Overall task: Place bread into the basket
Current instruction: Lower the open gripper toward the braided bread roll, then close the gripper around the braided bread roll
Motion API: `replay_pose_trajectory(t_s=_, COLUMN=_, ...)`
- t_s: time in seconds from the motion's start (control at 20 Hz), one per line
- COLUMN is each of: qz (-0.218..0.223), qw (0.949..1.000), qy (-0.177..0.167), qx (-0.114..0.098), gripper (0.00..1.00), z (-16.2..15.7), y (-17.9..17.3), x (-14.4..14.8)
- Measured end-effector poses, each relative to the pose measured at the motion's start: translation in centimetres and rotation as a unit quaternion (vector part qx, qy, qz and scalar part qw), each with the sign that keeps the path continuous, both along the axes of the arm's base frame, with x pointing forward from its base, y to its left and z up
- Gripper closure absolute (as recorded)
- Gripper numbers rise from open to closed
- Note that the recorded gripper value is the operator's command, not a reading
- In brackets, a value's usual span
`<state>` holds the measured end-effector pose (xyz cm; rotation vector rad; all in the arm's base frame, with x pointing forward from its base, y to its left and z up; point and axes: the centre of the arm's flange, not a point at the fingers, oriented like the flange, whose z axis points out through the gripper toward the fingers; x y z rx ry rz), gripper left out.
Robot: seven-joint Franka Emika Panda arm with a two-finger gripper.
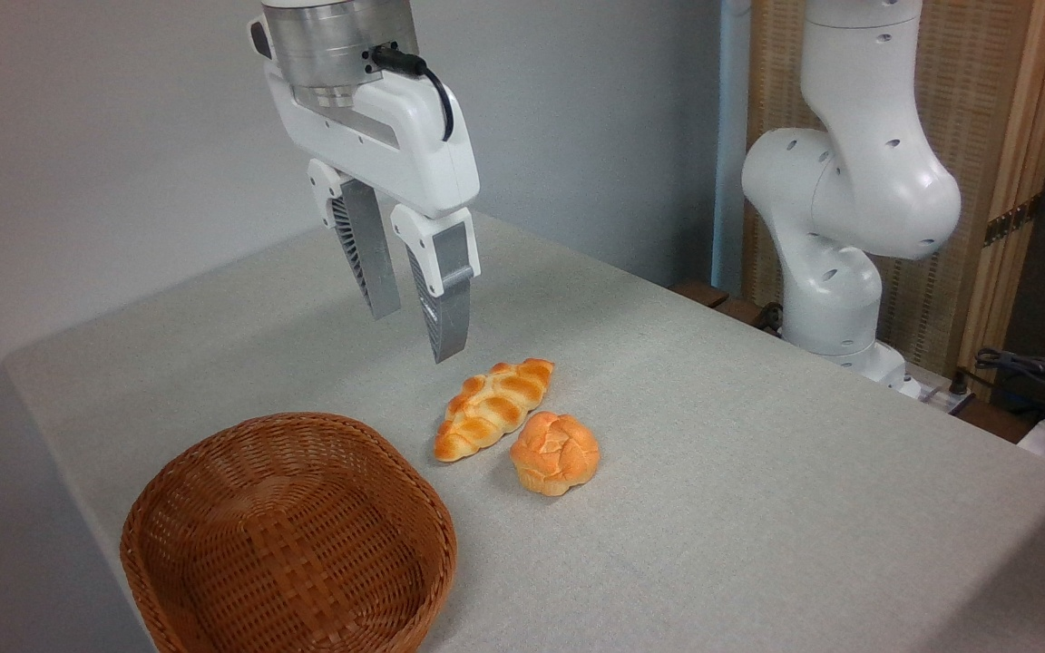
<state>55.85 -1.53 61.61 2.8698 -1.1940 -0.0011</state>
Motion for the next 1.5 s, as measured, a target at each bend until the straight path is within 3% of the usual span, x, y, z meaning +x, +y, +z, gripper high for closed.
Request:
replay_pose_trajectory(t_s=0.35, qz=-0.004, qw=0.9998, qy=0.017, qx=-0.001, gripper=0.00, z=-2.3, y=-0.3, x=-3.7)
replay_pose_trajectory(t_s=0.75, qz=-0.014, qw=0.9998, qy=0.017, qx=-0.001, gripper=0.00, z=-3.2, y=-1.4, x=-4.2)
replay_pose_trajectory(t_s=0.9, qz=-0.033, qw=0.9994, qy=0.011, qx=-0.001, gripper=0.00, z=-5.6, y=-3.6, x=-5.1)
replay_pose_trajectory(t_s=1.15, qz=-0.020, qw=0.9985, qy=0.043, qx=-0.029, gripper=0.00, z=-10.0, y=-5.3, x=-9.8)
replay_pose_trajectory(t_s=1.5, qz=0.010, qw=0.9989, qy=0.039, qx=-0.024, gripper=0.00, z=-16.0, y=-9.0, x=-11.6)
